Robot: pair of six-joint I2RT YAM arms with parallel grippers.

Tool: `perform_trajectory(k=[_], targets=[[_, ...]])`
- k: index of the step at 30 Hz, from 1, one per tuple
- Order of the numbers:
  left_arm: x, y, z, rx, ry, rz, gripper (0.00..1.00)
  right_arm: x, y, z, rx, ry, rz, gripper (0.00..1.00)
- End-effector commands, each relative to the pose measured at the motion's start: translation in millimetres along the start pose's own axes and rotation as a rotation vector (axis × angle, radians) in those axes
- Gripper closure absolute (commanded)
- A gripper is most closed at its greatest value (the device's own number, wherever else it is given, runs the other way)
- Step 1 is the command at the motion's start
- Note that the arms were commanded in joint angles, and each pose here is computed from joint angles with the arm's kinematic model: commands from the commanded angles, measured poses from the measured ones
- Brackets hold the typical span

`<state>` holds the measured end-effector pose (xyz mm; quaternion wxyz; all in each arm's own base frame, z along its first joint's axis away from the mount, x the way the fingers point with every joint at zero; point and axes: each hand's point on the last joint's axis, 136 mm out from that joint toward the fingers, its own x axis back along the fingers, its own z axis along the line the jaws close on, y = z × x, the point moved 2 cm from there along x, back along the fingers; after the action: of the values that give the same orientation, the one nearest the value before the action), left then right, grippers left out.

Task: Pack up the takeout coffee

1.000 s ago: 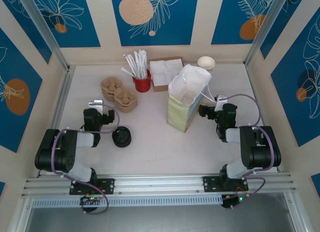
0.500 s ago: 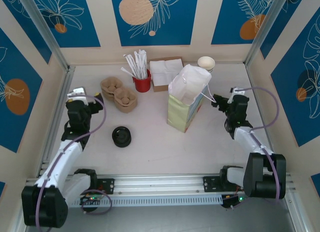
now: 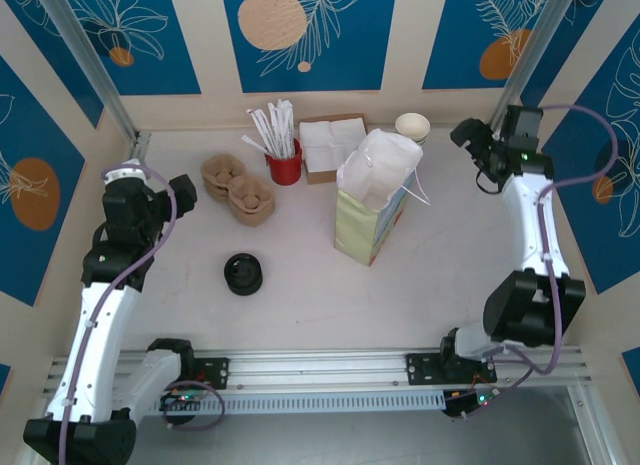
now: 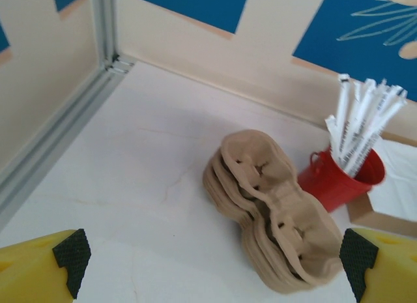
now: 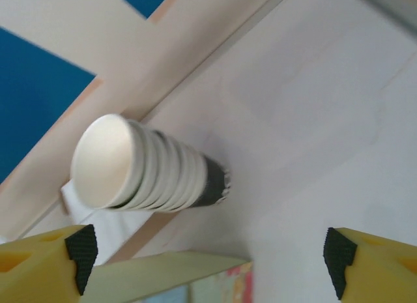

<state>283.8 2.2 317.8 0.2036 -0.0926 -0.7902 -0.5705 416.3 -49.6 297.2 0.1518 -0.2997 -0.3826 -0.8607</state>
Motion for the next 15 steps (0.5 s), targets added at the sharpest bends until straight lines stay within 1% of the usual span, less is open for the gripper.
perform_trajectory(k=[1, 4, 6, 8, 9, 12, 15], targets=[[12, -9, -15, -0.005, -0.086, 0.101, 0.01, 0, -22, 20, -0.024, 0.017, 0.186, 0.12], [16, -10, -18, -0.018, -0.109, 0.124, 0.01, -9, -14, 36, 0.008, 0.015, 0.200, 0.18], [17, -11, -19, -0.024, -0.115, 0.135, 0.01, -17, -12, 43, 0.025, 0.009, 0.220, 0.25], [17, -14, -20, -0.025, -0.121, 0.146, 0.00, -25, -11, 48, 0.038, -0.005, 0.229, 0.27], [16, -15, -20, -0.025, -0.125, 0.150, 0.01, -31, -11, 51, 0.049, -0.008, 0.235, 0.32], [15, -18, -21, -0.023, -0.131, 0.165, 0.01, -45, -12, 57, 0.071, -0.020, 0.244, 0.37], [12, -20, -21, -0.021, -0.129, 0.176, 0.01, -58, -14, 62, 0.102, -0.040, 0.244, 0.40]])
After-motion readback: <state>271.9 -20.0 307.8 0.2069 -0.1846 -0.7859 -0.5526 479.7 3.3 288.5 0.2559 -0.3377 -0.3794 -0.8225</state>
